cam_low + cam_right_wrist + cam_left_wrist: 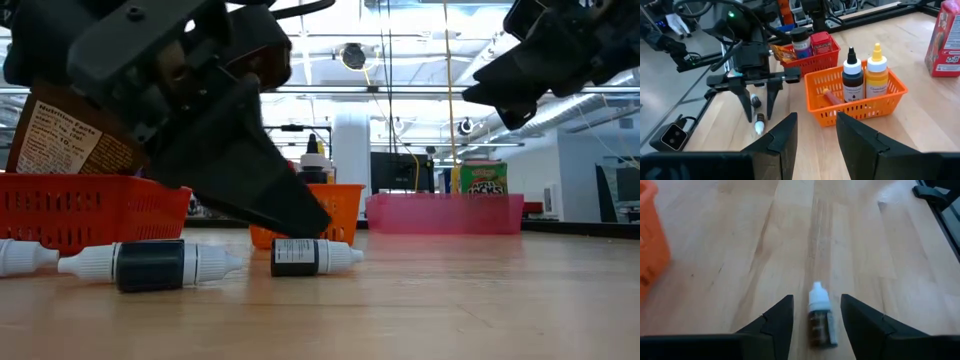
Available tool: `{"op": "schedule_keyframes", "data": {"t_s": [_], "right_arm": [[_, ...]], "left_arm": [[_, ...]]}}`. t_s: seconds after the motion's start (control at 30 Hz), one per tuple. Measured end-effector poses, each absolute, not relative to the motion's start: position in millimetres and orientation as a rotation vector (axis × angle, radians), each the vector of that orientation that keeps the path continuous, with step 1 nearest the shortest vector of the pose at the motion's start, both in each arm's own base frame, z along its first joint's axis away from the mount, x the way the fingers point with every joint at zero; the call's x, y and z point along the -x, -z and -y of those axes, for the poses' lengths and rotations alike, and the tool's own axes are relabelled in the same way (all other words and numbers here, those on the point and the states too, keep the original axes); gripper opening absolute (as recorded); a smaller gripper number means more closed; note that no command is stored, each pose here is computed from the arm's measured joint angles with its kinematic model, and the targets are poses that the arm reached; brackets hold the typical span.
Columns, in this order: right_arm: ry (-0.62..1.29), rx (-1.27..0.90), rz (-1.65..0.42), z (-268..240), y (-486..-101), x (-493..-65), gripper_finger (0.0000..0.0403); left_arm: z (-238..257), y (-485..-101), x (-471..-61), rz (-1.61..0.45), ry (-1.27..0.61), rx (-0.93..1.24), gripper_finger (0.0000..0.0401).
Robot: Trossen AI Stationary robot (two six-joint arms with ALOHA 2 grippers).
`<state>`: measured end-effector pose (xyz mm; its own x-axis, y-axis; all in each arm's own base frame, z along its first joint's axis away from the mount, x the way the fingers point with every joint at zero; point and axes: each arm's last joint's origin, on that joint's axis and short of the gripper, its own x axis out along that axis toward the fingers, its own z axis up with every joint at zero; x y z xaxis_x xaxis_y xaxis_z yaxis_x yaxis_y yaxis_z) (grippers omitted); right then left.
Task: Pick & Place Kitchen Items
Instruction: Put the small right brown food coloring bottle into the orange bin
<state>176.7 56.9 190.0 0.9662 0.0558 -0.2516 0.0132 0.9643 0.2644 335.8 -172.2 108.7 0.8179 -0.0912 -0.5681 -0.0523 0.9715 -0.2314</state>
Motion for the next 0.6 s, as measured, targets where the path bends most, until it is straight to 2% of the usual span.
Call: {"op": "schedule_keyframes", "data": {"t_s": [0.13, 0.4, 0.6], "right_arm": [[-0.020, -0.262, -0.268, -57.1, -188.5, -177.5, 0.0130], [-0.023, -0.267, -0.258, -57.4, -189.3, -178.1, 0.0130], [-0.023, -0.266, -0.259, -57.4, -189.2, -178.1, 0.0130]], "left_arm": [[179.3, -109.1, -347.4, -0.637, 0.029, 0.215, 0.0154], [190.8, -105.7, -367.7, -0.836, -0.011, 0.084, 0.0136], [191.1, -107.5, -368.3, -0.833, -0.015, 0.069, 0.0109]]}}
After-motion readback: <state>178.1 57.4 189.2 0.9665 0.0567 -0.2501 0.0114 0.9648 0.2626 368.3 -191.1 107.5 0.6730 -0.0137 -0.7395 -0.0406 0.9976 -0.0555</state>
